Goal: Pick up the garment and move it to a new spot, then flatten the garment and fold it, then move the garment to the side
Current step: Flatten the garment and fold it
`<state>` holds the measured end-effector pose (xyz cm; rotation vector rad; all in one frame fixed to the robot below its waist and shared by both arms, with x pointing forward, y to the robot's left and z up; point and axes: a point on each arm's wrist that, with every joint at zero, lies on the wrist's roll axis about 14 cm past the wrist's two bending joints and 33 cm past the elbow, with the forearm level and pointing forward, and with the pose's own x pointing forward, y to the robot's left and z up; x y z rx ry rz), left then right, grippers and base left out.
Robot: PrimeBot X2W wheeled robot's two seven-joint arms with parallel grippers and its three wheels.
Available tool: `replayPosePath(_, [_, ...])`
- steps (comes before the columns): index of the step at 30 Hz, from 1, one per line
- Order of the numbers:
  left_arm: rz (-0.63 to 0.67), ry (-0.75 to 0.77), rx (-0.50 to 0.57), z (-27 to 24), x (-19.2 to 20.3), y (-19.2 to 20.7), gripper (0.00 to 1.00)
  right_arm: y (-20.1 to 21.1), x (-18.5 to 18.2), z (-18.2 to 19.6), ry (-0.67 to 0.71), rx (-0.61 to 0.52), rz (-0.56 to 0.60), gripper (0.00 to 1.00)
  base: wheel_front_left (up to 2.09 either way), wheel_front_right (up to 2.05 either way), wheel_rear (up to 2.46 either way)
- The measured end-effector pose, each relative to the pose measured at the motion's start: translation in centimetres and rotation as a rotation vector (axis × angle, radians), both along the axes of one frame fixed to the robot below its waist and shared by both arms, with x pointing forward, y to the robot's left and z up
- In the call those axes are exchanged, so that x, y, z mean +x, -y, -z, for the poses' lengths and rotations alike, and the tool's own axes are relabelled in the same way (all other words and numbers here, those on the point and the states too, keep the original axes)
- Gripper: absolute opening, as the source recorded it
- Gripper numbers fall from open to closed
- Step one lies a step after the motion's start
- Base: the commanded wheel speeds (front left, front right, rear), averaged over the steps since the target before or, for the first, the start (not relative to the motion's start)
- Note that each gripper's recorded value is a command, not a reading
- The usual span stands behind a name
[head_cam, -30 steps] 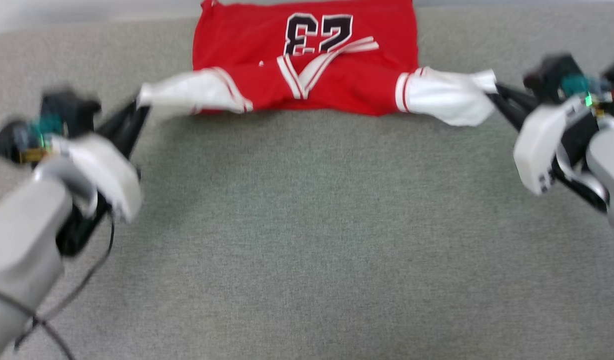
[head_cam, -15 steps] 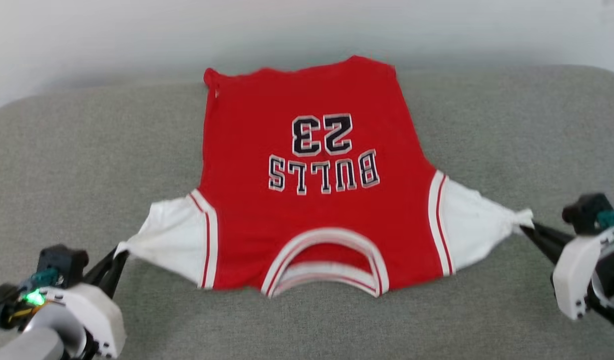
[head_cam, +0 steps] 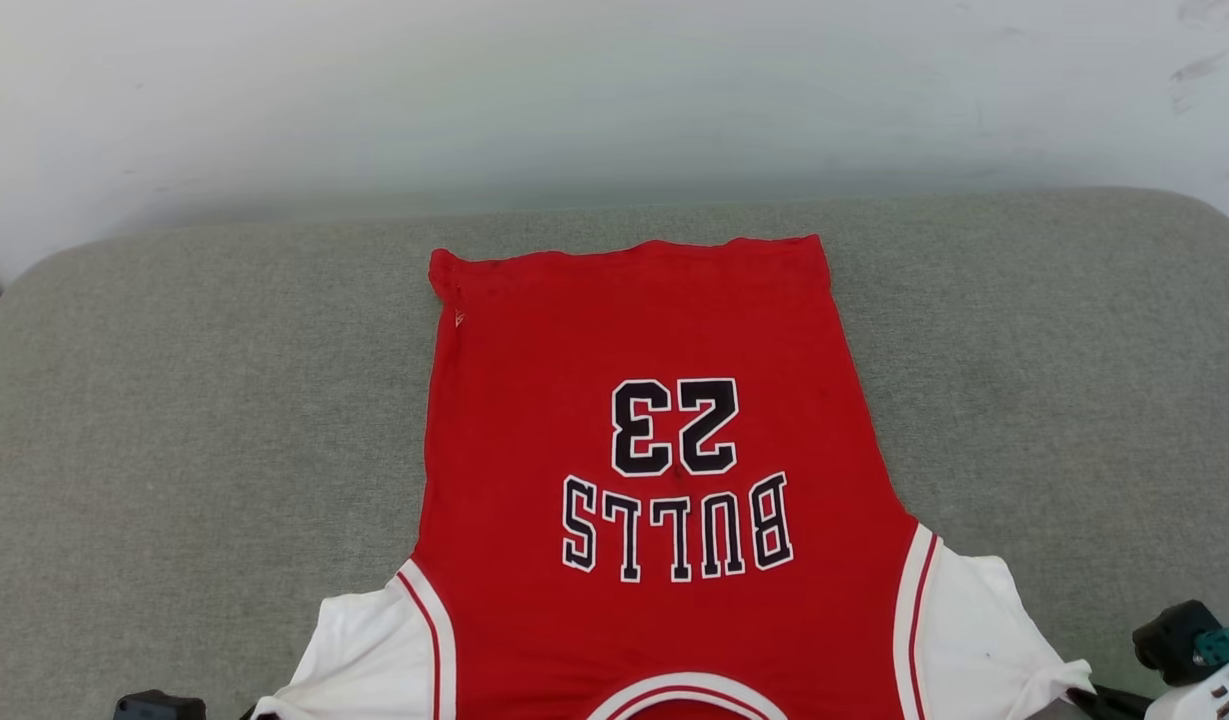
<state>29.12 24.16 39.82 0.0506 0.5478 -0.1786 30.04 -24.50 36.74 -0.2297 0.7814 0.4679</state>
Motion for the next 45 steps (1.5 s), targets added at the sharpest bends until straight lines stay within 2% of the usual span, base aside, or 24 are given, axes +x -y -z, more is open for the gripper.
replayPosePath(2, [-0.002, 0.008, -0.011, -0.2, 0.2, 0.4, 0.00, 0.1, 0.3, -0.3, 0.003, -0.001, 0.015, 0.02, 0.00, 0.00, 0.00])
replayPosePath(3, [0.000, 0.013, -0.014, -0.3, 0.3, 0.5, 0.00, 0.1, 0.5, -0.4, 0.008, 0.008, 0.026, 0.41, 0.00, 0.00, 0.00])
replayPosePath(4, [0.008, 0.022, -0.010, -0.5, 0.5, 0.7, 0.00, 0.0, 0.9, -0.6, 0.013, 0.015, 0.040, 1.00, 0.00, 0.00, 0.00])
replayPosePath(11, [0.024, 0.113, -0.038, -2.6, 2.3, 2.7, 0.00, 1.3, 5.7, -5.0, 0.177, 0.037, 0.114, 1.00, 0.00, 0.00, 0.00])
replayPosePath(17, [0.013, 0.177, -0.041, -4.2, 3.7, 3.1, 0.00, 1.9, 13.2, -13.9, 0.459, 0.035, 0.123, 1.00, 0.00, 0.00, 0.00])
replayPosePath(20, [0.003, 0.200, -0.053, -4.7, 4.4, 3.5, 0.00, 0.7, 16.8, -18.7, 0.581, 0.046, 0.103, 1.00, 0.00, 0.00, 0.00])
replayPosePath(26, [-0.009, 0.204, -0.064, -4.2, 5.1, 4.0, 0.00, -3.8, 22.5, -22.7, 0.606, 0.095, 0.061, 1.00, 0.00, 0.00, 0.00])
replayPosePath(29, [-0.008, 0.207, -0.062, -3.9, 5.8, 4.0, 0.00, -5.3, 25.4, -22.6, 0.541, 0.081, 0.053, 1.00, 0.00, 0.00, 0.00])
replayPosePath(35, [-0.025, 0.211, -0.056, -3.1, 7.2, 3.9, 0.00, -8.0, 29.7, -18.1, 0.251, 0.020, 0.031, 1.00, 0.00, 0.00, 0.00])
replayPosePath(39, [-0.048, 0.207, -0.055, -2.5, 8.0, 3.7, 0.00, -8.2, 30.7, -12.5, -0.055, -0.032, 0.065, 1.00, 0.00, 0.00, 0.00])
replayPosePath(41, [-0.054, 0.210, -0.057, -2.3, 8.5, 3.6, 0.00, -8.1, 31.7, -11.3, -0.111, -0.094, 0.073, 1.00, 0.00, 0.00, 0.00])
replayPosePath(45, [-0.067, 0.198, -0.053, -1.4, 8.9, 3.5, 0.00, -9.5, 32.7, -8.3, -0.251, -0.114, 0.077, 1.00, 0.00, 0.00, 0.00])
